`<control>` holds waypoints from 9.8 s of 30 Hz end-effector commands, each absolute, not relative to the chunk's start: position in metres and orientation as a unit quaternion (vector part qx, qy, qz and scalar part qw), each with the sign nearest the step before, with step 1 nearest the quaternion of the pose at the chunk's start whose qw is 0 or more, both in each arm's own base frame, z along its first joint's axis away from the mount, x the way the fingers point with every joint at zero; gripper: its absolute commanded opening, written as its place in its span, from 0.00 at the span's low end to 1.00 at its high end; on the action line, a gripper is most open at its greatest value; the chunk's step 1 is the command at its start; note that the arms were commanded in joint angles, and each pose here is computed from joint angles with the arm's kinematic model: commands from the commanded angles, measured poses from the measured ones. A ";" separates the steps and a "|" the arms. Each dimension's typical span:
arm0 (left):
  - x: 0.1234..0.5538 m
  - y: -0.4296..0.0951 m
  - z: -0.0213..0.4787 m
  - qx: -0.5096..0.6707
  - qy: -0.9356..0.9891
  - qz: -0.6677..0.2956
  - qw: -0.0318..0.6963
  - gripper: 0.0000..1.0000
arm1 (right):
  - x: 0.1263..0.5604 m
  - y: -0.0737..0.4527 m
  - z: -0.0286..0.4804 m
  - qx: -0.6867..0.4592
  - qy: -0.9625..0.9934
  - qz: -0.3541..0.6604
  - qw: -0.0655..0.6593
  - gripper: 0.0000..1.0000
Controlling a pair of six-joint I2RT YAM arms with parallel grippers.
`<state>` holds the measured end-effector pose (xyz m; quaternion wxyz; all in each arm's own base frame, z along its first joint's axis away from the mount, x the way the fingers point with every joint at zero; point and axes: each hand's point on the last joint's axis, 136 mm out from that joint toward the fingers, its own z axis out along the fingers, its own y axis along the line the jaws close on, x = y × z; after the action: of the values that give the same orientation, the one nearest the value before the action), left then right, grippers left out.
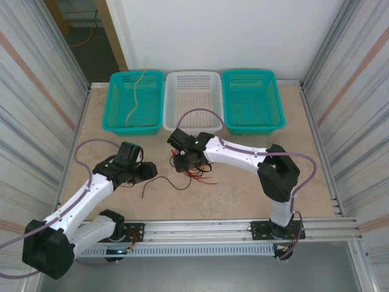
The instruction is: Untangle the cables
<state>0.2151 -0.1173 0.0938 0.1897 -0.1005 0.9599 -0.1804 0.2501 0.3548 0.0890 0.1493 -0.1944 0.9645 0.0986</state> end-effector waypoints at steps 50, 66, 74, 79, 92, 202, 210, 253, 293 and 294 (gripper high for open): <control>0.258 -0.240 0.131 0.073 0.938 -0.262 0.214 0.48 | 0.297 0.222 0.074 -0.136 0.979 -0.027 0.149 0.52; 0.256 -0.234 0.147 0.091 0.936 -0.250 0.230 0.48 | 0.316 0.219 0.061 -0.152 0.976 -0.036 0.149 0.32; 0.257 -0.235 0.154 0.102 0.934 -0.249 0.236 0.48 | 0.316 0.217 0.053 -0.129 0.981 0.003 0.147 0.32; 0.258 -0.236 0.159 0.106 0.932 -0.252 0.239 0.48 | 0.318 0.218 0.055 -0.129 0.980 0.013 0.154 0.20; 0.256 -0.260 0.200 0.140 0.892 -0.332 0.273 0.50 | 0.290 0.255 0.172 -0.204 0.936 0.063 0.281 0.00; 0.255 -0.159 0.219 -0.005 0.897 -0.315 0.312 0.56 | 0.346 0.184 0.229 0.010 0.937 0.162 0.310 0.41; 0.259 -0.172 0.209 0.008 0.902 -0.317 0.292 0.53 | 0.271 0.244 0.146 -0.019 0.956 0.180 0.229 0.38; 0.245 -0.239 0.174 0.037 0.898 -0.368 0.237 0.53 | 0.247 0.331 0.246 -0.142 0.886 0.307 0.317 0.00; 0.264 -0.253 0.191 -0.030 0.868 -0.445 0.217 0.00 | 0.242 0.322 0.262 -0.126 0.867 0.346 0.335 0.10; 0.265 -0.250 0.203 -0.018 0.868 -0.438 0.234 0.00 | 0.241 0.322 0.259 -0.126 0.869 0.347 0.330 0.15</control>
<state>0.2633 -0.2578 0.1634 0.1804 -0.0680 0.8729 -0.4482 0.2449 0.3218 0.2497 0.3253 -0.1223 0.8805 0.3224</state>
